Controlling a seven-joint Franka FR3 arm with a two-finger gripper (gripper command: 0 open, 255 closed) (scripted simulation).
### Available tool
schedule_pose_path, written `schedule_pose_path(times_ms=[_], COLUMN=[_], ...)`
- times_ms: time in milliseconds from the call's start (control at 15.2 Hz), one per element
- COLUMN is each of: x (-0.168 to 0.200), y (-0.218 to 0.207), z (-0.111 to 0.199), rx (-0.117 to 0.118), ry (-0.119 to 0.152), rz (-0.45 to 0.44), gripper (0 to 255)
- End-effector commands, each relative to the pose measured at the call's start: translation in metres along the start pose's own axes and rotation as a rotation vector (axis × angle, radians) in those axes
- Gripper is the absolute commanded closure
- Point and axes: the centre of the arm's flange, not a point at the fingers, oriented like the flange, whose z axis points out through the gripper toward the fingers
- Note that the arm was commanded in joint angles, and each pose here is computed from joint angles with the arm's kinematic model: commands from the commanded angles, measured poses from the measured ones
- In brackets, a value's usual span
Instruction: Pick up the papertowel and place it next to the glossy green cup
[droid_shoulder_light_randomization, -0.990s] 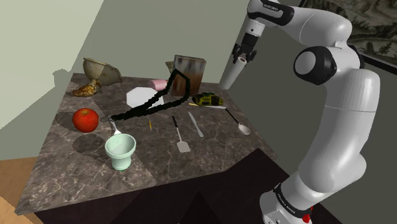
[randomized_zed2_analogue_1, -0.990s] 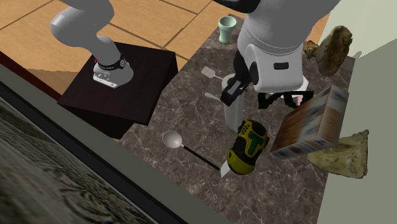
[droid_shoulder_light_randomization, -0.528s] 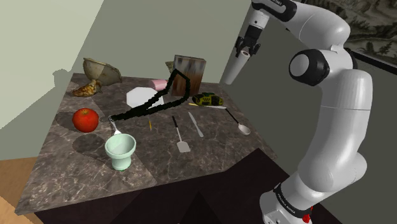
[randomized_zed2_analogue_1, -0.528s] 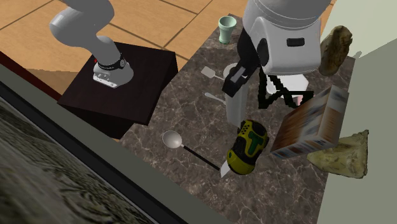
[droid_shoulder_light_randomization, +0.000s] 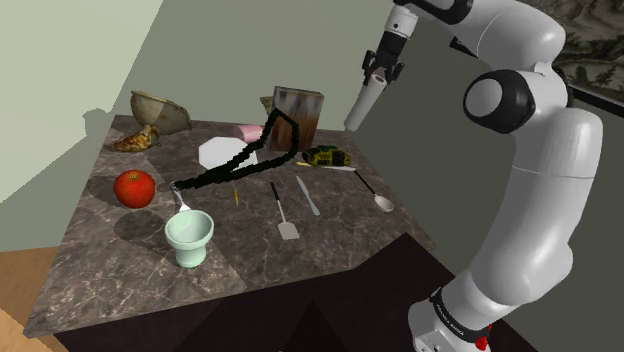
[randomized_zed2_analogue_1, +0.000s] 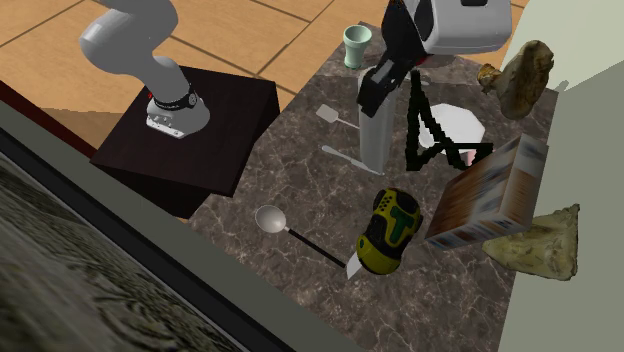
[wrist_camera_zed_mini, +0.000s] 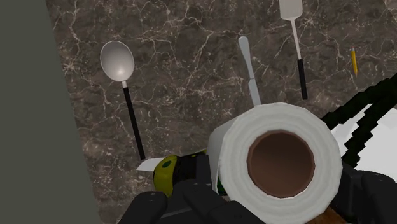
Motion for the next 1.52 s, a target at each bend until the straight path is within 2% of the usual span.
schedule_pose_path(times_ms=[0, 1452], x=[-0.011, -0.142], y=[-0.023, -0.28], z=[0.003, 0.038], rx=[0.0, 0.0], ry=[0.001, 0.001], rz=[0.001, 0.001], gripper=[255, 255])
